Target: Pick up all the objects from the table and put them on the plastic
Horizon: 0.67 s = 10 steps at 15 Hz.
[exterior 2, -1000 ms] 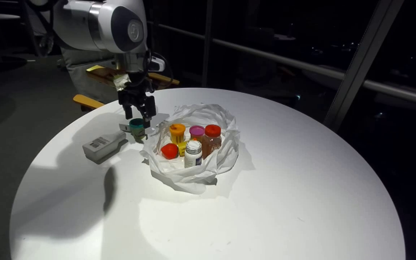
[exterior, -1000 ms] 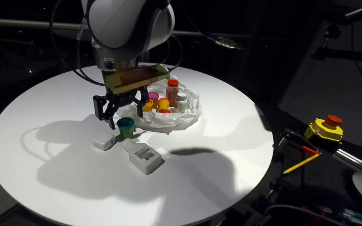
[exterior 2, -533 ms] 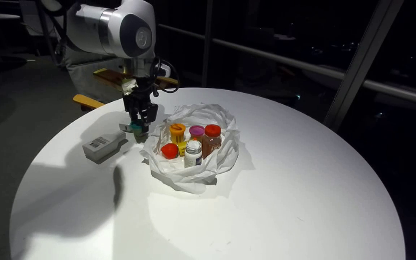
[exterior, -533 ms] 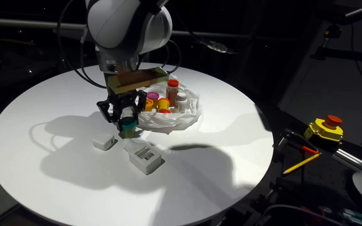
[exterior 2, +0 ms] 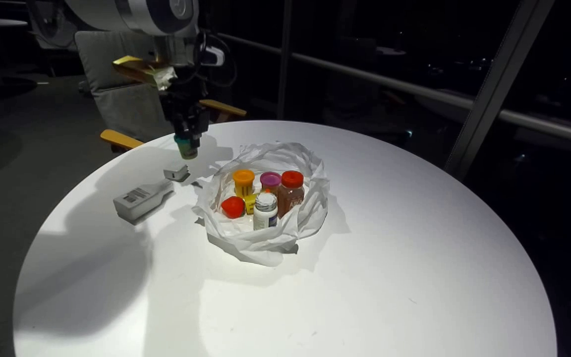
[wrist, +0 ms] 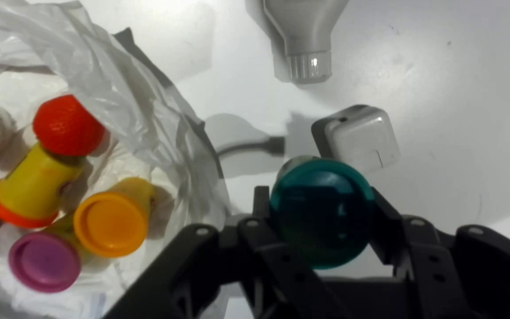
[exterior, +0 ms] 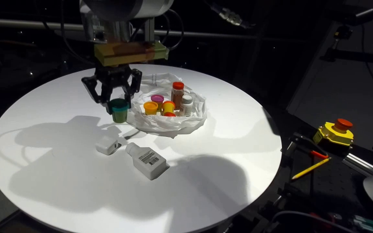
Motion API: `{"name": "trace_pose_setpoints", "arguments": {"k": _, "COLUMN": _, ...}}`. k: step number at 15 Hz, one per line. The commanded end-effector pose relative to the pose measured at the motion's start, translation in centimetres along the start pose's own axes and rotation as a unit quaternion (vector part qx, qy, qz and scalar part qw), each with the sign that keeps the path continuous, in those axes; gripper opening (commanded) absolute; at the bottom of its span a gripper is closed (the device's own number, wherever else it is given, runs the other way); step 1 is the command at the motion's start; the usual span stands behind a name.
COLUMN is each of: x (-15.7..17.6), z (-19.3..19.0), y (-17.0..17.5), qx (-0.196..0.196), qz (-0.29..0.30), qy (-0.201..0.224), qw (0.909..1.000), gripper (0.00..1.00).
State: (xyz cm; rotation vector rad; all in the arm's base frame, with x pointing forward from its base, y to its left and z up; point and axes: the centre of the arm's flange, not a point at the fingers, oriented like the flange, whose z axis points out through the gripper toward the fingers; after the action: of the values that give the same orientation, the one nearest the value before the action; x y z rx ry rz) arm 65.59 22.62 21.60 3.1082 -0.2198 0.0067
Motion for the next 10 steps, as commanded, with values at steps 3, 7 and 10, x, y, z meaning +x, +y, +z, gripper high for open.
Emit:
{"name": "trace_pose_setpoints", "arguments": {"k": 3, "x": 2.2, "z": -6.0, "y": 6.8, "qx": -0.029, "qz": 0.091, "qy": 0.062, "qw": 0.9935, "gripper": 0.28}}
{"name": "trace_pose_setpoints", "arguments": {"k": 7, "x": 4.9, "z": -3.9, "y": 11.8, "qx": -0.031, "qz": 0.128, "qy": 0.055, "qw": 0.9898, "gripper": 0.28}}
{"name": "trace_pose_setpoints", "arguments": {"k": 10, "x": 6.4, "z": -1.9, "y": 13.9, "qx": -0.030, "qz": 0.143, "qy": 0.051, "qw": 0.9880, "gripper": 0.28}}
